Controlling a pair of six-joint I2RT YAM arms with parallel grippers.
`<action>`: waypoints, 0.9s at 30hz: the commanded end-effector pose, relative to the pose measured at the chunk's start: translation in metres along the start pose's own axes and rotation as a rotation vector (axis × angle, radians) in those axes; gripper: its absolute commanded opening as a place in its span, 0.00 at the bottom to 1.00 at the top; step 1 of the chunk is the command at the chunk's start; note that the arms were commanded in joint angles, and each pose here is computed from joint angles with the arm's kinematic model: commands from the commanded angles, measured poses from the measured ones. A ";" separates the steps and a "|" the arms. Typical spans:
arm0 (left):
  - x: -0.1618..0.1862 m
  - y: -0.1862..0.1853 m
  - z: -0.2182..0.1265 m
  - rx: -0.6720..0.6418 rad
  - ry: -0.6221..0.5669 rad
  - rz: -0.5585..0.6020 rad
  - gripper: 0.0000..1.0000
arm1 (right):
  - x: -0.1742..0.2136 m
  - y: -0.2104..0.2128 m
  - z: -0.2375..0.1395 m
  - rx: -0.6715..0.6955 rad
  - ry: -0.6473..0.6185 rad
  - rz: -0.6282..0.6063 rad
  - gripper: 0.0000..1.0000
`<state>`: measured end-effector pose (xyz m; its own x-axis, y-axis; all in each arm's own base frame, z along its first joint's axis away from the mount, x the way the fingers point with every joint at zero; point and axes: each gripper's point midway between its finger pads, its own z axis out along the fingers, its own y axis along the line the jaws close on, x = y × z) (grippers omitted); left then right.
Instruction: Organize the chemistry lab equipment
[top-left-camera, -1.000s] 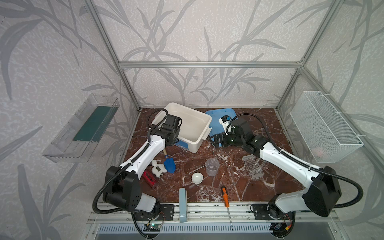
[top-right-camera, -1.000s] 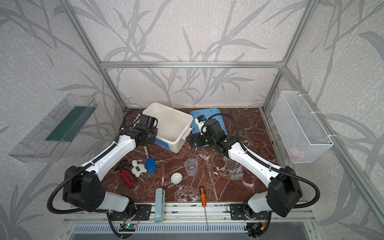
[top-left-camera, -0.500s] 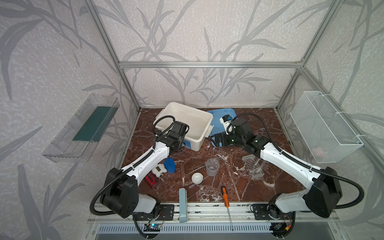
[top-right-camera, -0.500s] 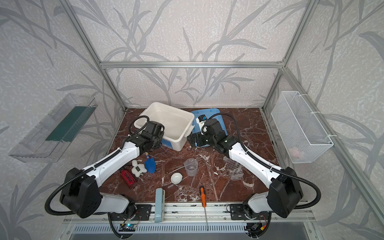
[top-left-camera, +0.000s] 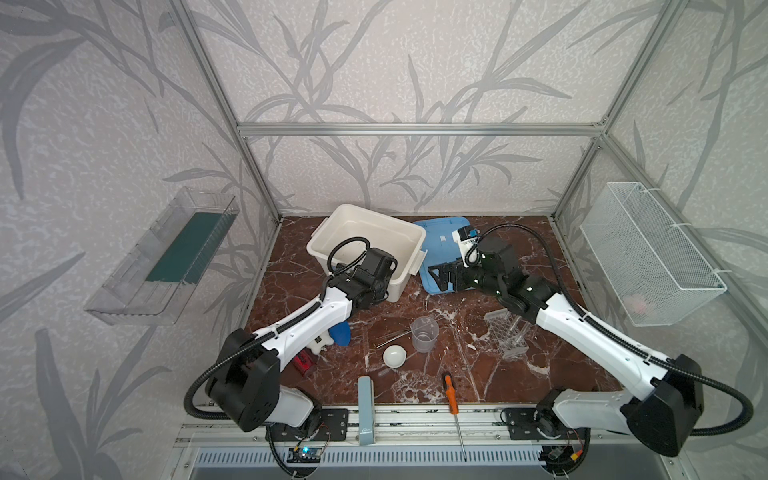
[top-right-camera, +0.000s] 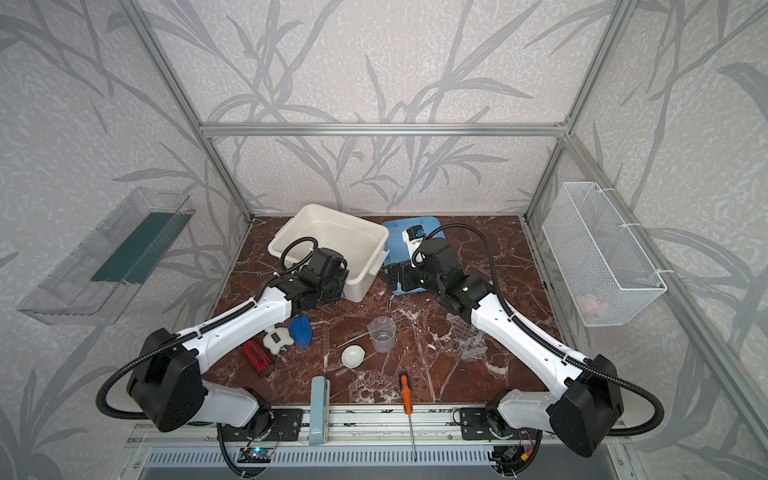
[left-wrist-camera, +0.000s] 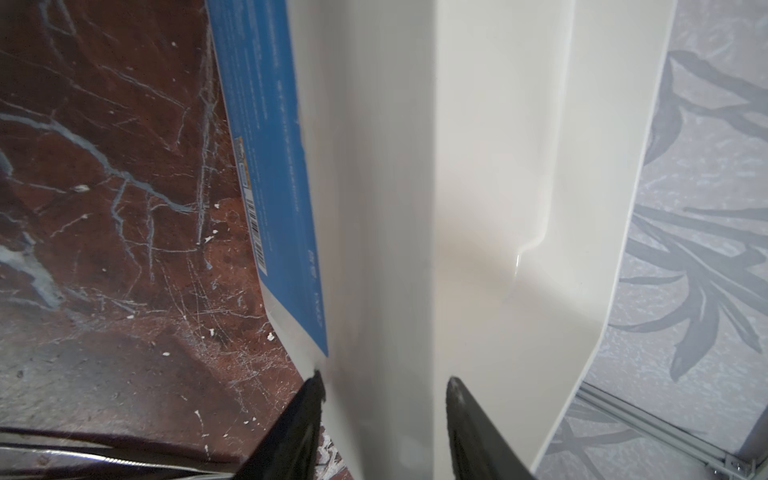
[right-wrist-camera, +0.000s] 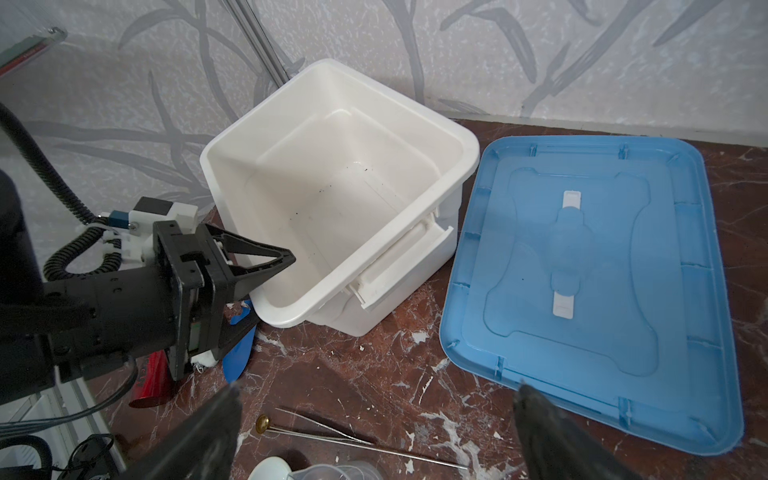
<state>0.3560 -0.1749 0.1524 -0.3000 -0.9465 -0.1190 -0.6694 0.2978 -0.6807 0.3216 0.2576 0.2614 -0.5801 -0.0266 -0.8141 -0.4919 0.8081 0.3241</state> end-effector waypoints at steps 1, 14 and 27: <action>-0.001 -0.005 -0.002 -0.007 -0.023 -0.050 0.45 | 0.004 -0.007 -0.004 0.028 0.005 -0.007 1.00; -0.003 -0.020 0.021 -0.026 -0.138 -0.195 0.31 | 0.010 -0.012 -0.005 0.052 0.021 -0.022 1.00; 0.008 -0.035 0.038 -0.037 -0.187 -0.168 0.54 | 0.011 -0.023 -0.015 0.081 0.019 -0.028 1.00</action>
<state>0.4035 -0.1989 0.1447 -0.0889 -0.9871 -0.1334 -0.7278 0.1558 -0.6678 0.3189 0.2381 0.2525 -0.5829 -0.0544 -0.8107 -0.4633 0.8419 0.2766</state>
